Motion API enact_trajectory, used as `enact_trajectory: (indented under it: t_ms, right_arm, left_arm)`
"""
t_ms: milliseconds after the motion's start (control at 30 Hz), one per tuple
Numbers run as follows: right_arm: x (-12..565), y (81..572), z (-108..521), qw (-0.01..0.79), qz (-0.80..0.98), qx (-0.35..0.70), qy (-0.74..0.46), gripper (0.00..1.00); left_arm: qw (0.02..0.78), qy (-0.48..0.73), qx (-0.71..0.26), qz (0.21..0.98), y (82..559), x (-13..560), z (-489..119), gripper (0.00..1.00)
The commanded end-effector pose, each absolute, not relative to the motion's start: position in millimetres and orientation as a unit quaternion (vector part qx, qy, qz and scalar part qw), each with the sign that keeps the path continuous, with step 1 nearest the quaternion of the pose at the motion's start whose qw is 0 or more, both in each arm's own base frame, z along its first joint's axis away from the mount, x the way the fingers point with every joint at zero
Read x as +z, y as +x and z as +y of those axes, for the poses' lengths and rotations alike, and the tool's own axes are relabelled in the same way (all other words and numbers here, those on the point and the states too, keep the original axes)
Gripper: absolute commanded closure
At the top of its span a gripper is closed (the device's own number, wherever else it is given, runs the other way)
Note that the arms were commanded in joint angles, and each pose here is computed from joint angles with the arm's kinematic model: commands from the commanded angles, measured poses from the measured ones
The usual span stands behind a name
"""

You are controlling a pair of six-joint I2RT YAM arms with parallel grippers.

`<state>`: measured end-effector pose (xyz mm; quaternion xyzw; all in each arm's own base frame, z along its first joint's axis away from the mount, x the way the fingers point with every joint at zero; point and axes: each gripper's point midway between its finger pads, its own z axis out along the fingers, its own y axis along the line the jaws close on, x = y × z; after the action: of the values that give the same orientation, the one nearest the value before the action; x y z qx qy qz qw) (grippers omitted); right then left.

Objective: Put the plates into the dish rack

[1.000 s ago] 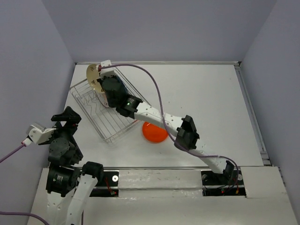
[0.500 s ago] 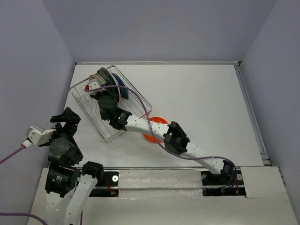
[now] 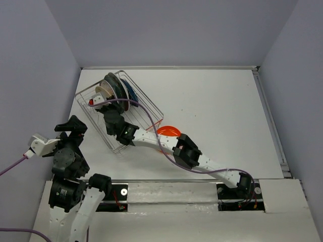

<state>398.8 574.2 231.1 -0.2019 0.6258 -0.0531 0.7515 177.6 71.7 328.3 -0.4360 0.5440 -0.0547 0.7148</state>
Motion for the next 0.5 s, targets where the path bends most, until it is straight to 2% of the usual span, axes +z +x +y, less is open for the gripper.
enact_trajectory:
  t_ms: [0, 33, 100, 267, 333, 367, 467]
  right_arm:
    - [230, 382, 584, 0.762, 0.617, -0.04, -0.192, 0.86]
    - [237, 381, 584, 0.764, 0.616, -0.034, -0.187, 0.72]
    - [247, 374, 586, 0.767, 0.615, -0.021, -0.184, 0.61]
    - [269, 369, 576, 0.764, 0.623, 0.006, -0.168, 0.6]
    - [293, 364, 570, 0.767, 0.623, 0.033, -0.151, 0.53]
    - [284, 363, 569, 0.759, 0.63, 0.03, -0.164, 0.49]
    - [301, 353, 559, 0.75, 0.637, 0.059, -0.166, 0.46]
  left_arm:
    - [0.724, -0.446, -0.057, 0.523, 178, 340, 75, 0.01]
    - [0.724, -0.446, -0.057, 0.522, 178, 340, 76, 0.01]
    - [0.724, -0.446, -0.055, 0.523, 178, 339, 76, 0.01]
    - [0.725, -0.442, -0.055, 0.526, 181, 339, 74, 0.01]
    - [0.725, -0.441, -0.054, 0.526, 181, 338, 74, 0.01]
    - [0.726, -0.439, -0.054, 0.528, 181, 338, 74, 0.01]
    - [0.729, -0.435, -0.057, 0.526, 181, 338, 73, 0.01]
